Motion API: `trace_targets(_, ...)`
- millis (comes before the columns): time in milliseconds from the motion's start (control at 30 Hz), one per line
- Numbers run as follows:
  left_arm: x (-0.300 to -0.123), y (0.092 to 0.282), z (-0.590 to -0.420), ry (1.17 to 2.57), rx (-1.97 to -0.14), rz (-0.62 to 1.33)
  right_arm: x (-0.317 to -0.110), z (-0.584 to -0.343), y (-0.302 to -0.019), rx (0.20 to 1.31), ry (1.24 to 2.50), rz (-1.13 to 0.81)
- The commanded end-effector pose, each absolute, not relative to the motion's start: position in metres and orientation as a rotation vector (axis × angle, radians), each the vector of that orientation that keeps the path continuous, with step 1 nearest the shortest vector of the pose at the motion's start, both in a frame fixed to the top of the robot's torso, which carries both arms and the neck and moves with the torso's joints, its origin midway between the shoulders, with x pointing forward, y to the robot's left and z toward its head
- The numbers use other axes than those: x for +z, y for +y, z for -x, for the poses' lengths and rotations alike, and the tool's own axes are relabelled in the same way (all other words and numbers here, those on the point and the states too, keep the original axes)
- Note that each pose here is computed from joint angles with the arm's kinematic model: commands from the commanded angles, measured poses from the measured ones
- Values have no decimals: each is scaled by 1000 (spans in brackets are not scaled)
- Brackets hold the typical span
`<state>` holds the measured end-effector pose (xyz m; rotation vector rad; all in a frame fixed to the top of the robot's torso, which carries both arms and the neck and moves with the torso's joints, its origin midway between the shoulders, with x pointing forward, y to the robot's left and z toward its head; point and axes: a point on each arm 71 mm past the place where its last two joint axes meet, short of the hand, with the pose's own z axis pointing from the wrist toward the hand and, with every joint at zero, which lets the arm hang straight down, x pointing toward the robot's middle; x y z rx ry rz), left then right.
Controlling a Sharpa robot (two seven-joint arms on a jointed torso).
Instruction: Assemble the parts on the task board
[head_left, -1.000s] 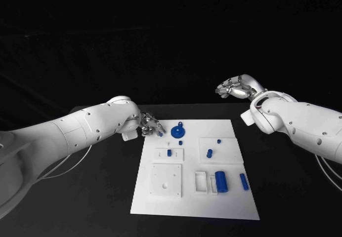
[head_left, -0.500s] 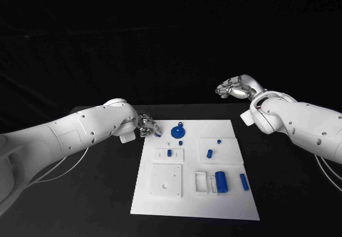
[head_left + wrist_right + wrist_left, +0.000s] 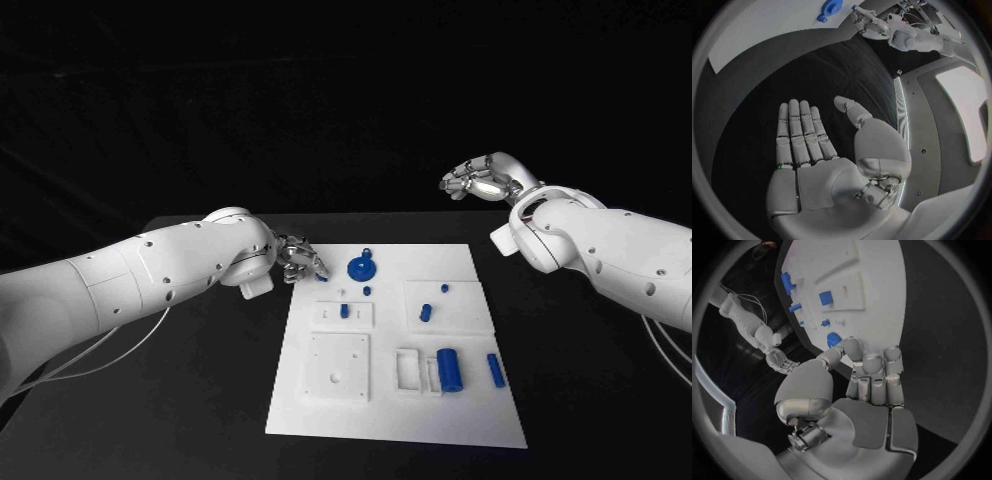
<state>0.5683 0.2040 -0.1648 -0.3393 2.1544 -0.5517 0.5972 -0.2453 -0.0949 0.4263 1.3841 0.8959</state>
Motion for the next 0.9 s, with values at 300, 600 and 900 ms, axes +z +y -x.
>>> trace_targets(300, -160, 190, -544, 2137, -562, 248, -97, -598, -247, 898, 1409, -431)
trace_targets(600, -156, 186, -530, 2064, -562, 175, -101, -597, -246, 902, 1416, -432)
trace_targets(900, -162, 186, -520, 2056, -544, 138, -103, -596, -246, 903, 1419, -426)
